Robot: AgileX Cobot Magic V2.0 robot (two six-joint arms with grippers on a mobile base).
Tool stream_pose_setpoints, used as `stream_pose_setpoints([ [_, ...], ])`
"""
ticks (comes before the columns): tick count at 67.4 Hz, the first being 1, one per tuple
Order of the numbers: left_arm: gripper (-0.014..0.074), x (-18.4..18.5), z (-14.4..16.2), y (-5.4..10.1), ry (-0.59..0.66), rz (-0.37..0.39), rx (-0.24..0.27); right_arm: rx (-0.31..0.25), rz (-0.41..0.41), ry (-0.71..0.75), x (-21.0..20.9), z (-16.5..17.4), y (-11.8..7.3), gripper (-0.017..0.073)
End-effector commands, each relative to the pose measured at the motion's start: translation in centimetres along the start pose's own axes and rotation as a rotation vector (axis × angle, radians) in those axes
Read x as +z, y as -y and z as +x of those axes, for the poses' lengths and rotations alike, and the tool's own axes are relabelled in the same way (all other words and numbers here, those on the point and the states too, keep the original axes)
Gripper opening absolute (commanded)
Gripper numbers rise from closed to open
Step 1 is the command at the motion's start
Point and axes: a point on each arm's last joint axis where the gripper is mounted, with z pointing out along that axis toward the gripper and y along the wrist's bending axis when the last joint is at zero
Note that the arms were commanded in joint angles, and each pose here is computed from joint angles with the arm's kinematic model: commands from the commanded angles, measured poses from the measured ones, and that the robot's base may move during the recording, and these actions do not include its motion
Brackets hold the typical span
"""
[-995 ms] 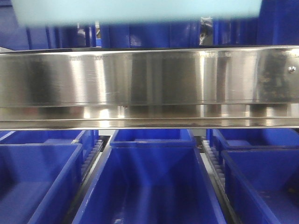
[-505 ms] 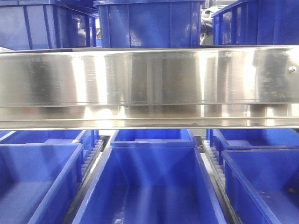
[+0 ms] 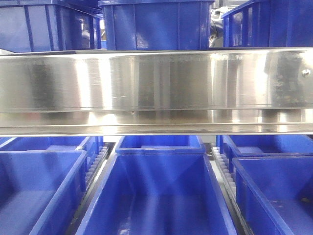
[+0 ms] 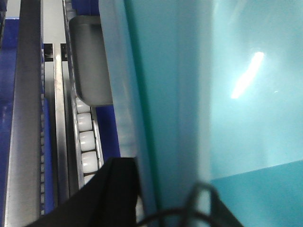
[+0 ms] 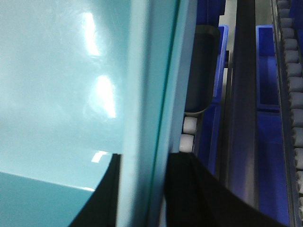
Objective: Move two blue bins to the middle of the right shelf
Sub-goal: 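Lift the light-blue bin back up off the shelf with both grippers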
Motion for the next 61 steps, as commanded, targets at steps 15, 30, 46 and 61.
stream_pose_setpoints([
  [15,-0.0111,-1.8,-1.9,1.1,0.220,0.095,-0.003,0.007,-0.027,0.092,-0.8,-0.9,-0.2,-0.0162],
  [30,-0.0111,-2.0,-2.7,1.1,0.305,0.102,-0.006,0.007,-0.027,0.092,-0.8,-0.9,-0.2,-0.0162],
  [46,-0.0111,-2.3,-3.4,1.2,0.393,0.109,-0.010,0.007,-0.027,0.092,-0.8,-0.9,-0.2,-0.0162],
  [61,-0.0111,-2.6,-4.0,1.2,0.462,0.114,-0.012,0.007,-0.027,0.092,-0.8,-0.9,-0.2,-0.0162],
])
